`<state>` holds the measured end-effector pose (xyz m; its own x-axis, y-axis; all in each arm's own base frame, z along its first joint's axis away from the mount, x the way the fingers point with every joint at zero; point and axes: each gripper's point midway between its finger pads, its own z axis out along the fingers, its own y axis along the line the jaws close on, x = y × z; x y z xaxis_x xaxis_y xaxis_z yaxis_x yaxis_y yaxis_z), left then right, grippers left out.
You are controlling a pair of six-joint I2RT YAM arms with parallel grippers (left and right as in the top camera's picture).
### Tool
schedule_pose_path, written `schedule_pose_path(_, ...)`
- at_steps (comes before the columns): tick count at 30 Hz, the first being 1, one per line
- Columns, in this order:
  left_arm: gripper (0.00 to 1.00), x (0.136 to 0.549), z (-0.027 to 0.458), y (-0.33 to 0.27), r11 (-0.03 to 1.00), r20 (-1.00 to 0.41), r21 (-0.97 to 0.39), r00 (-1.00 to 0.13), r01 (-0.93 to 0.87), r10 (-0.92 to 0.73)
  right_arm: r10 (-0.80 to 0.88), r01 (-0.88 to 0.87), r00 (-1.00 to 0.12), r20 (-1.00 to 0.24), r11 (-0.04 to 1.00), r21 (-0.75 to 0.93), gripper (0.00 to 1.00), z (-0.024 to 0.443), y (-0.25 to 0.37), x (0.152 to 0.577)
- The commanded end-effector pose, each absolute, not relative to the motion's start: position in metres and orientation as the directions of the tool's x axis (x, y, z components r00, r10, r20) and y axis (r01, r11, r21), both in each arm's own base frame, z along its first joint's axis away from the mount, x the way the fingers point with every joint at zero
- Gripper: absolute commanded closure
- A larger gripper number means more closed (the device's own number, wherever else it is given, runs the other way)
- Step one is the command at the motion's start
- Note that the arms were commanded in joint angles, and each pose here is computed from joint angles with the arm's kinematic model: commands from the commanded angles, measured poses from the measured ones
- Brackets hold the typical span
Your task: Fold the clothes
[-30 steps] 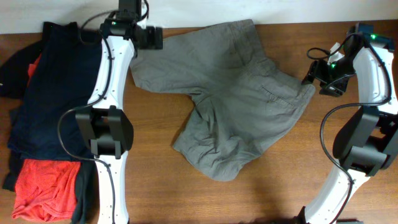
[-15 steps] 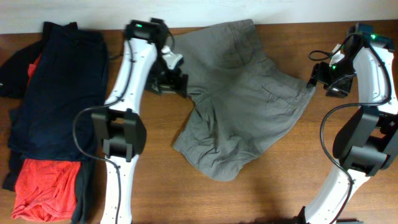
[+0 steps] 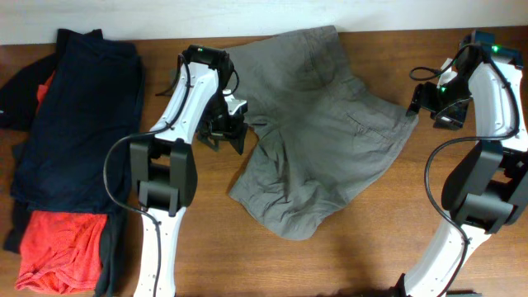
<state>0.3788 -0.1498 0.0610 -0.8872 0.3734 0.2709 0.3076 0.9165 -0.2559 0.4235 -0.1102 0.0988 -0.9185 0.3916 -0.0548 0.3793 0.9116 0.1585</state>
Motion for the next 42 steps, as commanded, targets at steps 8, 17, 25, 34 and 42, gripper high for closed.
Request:
schedule_pose_path(8,0.01,0.327,0.116,-0.127,0.933,0.202,-0.196,-0.918,0.303,0.340,0.378,0.360,-0.920,-0.103,0.920,0.154,0.21,0.116,-0.110,0.428)
schedule_pose_path(17,0.04,0.307,0.031,-0.131,0.871,0.125,-0.211,-0.872,0.443,0.474,0.378,0.360,-0.920,-0.103,0.920,0.153,0.21,0.116,-0.110,0.428)
schedule_pose_path(25,0.09,0.305,0.020,-0.149,0.798,0.058,-0.259,-0.816,0.544,0.576,0.378,0.360,-0.920,-0.107,0.920,0.154,0.21,0.116,-0.110,0.429)
schedule_pose_path(34,0.44,0.287,0.006,-0.178,0.702,0.023,-0.266,-0.724,0.660,0.689,0.377,0.358,-0.919,-0.117,0.921,0.154,0.21,0.116,-0.111,0.431)
schedule_pose_path(42,0.99,0.306,0.000,-0.128,0.851,0.115,-0.063,-0.843,0.522,0.525,0.377,0.359,-0.920,-0.108,0.920,0.154,0.21,0.116,-0.110,0.429)
